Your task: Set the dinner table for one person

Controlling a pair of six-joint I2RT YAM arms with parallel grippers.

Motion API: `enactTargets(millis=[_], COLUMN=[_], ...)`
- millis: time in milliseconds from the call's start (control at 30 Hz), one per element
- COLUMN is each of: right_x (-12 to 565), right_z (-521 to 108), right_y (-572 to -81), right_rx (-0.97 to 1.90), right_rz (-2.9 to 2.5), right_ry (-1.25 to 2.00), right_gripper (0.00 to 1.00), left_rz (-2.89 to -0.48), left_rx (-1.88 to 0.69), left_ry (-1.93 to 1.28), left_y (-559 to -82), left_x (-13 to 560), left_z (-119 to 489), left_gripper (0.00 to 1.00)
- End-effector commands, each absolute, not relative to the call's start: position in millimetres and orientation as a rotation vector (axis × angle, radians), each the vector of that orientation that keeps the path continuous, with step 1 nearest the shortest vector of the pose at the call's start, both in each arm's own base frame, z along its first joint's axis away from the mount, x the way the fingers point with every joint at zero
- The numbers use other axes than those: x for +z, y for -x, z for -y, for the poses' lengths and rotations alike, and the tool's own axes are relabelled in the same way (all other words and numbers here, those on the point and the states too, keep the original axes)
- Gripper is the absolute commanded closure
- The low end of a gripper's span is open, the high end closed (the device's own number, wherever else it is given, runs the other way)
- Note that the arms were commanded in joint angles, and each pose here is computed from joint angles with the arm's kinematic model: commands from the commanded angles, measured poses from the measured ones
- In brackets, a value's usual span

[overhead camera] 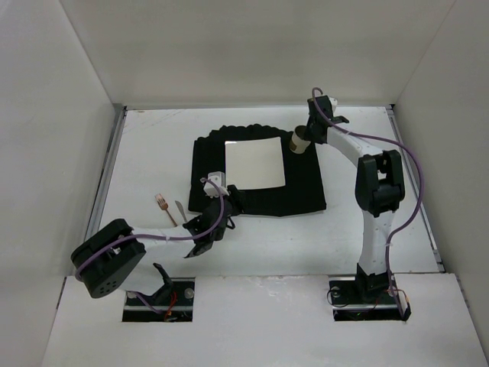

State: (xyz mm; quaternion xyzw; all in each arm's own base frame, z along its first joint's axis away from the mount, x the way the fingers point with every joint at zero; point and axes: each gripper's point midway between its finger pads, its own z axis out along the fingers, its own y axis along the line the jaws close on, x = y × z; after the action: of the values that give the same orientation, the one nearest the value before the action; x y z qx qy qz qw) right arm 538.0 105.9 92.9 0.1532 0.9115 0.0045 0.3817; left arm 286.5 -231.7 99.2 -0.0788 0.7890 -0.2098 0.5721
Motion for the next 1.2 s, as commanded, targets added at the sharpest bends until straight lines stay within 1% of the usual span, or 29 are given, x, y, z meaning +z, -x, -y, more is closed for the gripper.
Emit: enactTargets(millis=[0,133,233,433,533,700,833,867,933,1033,1100,1133,1167], right_x=[109,123,137,177,179,162,168,172,182,203,218,222,225], right_z=[-104,-105,-104,-97,-97,-95,-95,-94,-89,-99,-111,-118,-127], right_y=[-537,-537,-529,-515,-512,-512,-504,-501,-492,-469,-450,-440,-430], right_rx=[0.002,0.037,0.055,0.119,0.149,0.151,0.165,0.167,0.162,0.191,0.238,0.270,0.309], right_rz=[-2.287,-2.239,-2.208,-2.107,-2.111,-2.146,-2.120,-2.108,-2.068,-1.990,-1.933,-1.911,-1.891], right_ry=[-0.390,-0.408,-0.413,-0.427,-0.415,-0.424,-0.436,-0.447,-0.472,-0.469,-0.443,-0.426,-0.411], right_gripper=[0.64,0.61,0.52,0.44,0.44,0.46,0.51,0.54,0.60,0.77,0.85,0.88,0.88], left_rz=[-1.775,-1.780,-1.778,-1.791,-1.799,-1.801,-1.800,-1.800,-1.806,-1.827,-1.864,-1.887,-1.919], left_rx=[-0.537,-0.532,-0.524,-0.511,-0.509,-0.511,-0.503,-0.499,-0.490,-0.449,-0.405,-0.379,-0.337], left_ry=[0.245,0.246,0.254,0.266,0.279,0.281,0.285,0.285,0.291,0.320,0.353,0.366,0.379], left_y=[-291,-292,-293,-296,-296,-296,-297,-297,-297,-299,-298,-296,-292], left_x=[122,121,122,123,123,123,122,123,123,125,124,122,119], left_z=[228,226,224,223,221,222,219,217,214,201,187,179,169], left_gripper=[0.54,0.53,0.53,0.53,0.53,0.53,0.53,0.53,0.53,0.55,0.59,0.62,0.67])
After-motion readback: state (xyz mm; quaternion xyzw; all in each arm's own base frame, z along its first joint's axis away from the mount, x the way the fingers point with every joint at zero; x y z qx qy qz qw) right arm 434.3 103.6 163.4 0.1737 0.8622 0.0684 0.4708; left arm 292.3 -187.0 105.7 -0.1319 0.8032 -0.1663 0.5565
